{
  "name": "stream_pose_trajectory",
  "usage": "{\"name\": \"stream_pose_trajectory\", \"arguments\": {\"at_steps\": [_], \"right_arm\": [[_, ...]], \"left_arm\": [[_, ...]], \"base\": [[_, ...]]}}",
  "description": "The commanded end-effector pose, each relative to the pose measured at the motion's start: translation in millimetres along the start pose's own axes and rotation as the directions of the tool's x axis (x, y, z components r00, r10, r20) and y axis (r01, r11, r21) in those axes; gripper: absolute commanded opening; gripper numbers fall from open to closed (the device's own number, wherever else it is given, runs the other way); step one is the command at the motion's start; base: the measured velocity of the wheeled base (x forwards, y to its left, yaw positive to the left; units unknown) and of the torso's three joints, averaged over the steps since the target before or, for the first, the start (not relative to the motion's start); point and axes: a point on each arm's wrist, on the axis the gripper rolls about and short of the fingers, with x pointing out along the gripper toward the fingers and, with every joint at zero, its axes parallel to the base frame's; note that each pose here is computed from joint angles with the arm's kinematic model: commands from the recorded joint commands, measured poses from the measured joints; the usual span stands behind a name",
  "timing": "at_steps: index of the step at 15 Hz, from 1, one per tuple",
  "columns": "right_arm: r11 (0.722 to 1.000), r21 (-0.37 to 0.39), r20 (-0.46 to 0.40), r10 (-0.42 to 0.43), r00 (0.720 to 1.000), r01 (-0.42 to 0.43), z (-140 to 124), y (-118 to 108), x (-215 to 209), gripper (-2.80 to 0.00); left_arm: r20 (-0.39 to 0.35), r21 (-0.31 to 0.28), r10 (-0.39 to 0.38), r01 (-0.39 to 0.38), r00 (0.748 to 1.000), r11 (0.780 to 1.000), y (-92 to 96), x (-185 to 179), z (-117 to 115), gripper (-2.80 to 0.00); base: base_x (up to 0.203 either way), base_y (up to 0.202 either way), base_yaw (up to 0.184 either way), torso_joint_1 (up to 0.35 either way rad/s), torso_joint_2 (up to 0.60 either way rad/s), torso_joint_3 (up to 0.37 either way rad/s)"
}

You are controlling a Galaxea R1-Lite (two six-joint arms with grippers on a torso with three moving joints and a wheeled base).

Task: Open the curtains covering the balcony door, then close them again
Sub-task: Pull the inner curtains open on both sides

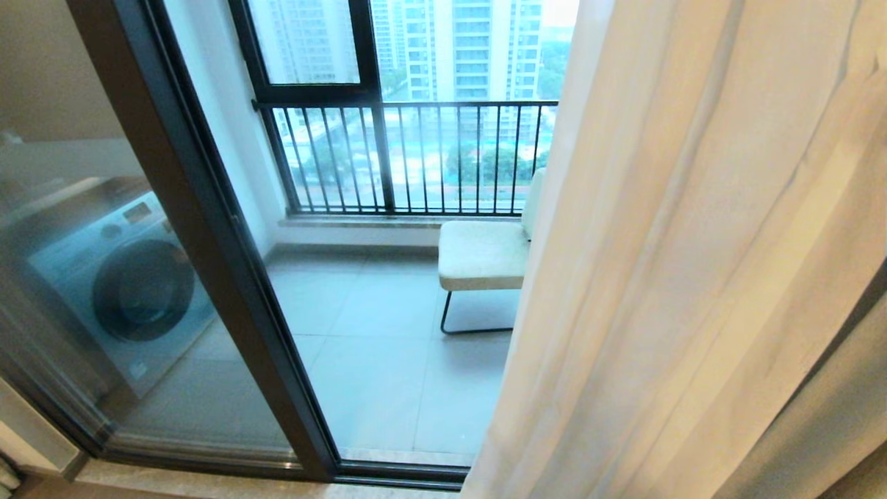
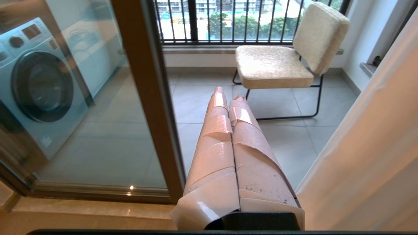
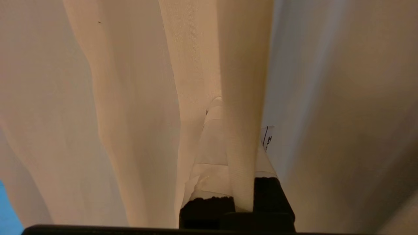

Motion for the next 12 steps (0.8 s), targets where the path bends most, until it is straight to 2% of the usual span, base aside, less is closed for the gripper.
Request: {"name": "stream_pose_trajectory", "arguments": {"at_steps": [1, 8, 10, 12], "right_arm": [[1.000, -0.001, -0.001, 0.000, 1.000, 0.000, -0.6, -0.1, 0.6, -2.80], [1.000, -0.001, -0.001, 0.000, 1.000, 0.000, -0.6, -0.1, 0.6, -2.80], [1.000, 0.000, -0.004, 0.002, 1.000, -0.002, -1.5, 0.0, 1.1, -2.80], [1.000, 0.000, -0.007, 0.002, 1.000, -0.002, -2.3, 0.1, 0.7, -2.80]], "left_arm": [[0.001, 0.000, 0.000, 0.000, 1.000, 1.000, 0.0, 0.0, 0.0, -2.80], [0.001, 0.000, 0.000, 0.000, 1.000, 1.000, 0.0, 0.0, 0.0, -2.80], [0.001, 0.000, 0.000, 0.000, 1.000, 1.000, 0.0, 0.0, 0.0, -2.80], [0.001, 0.000, 0.001, -0.001, 1.000, 1.000, 0.0, 0.0, 0.0, -2.80]], "base": [[0.000, -0.192, 0.001, 0.002, 0.01, -0.005], [0.000, -0.189, -0.001, 0.002, 0.00, 0.003], [0.000, -0.102, 0.000, 0.001, 0.00, 0.000], [0.000, 0.000, 0.000, 0.000, 0.00, 0.000]]}}
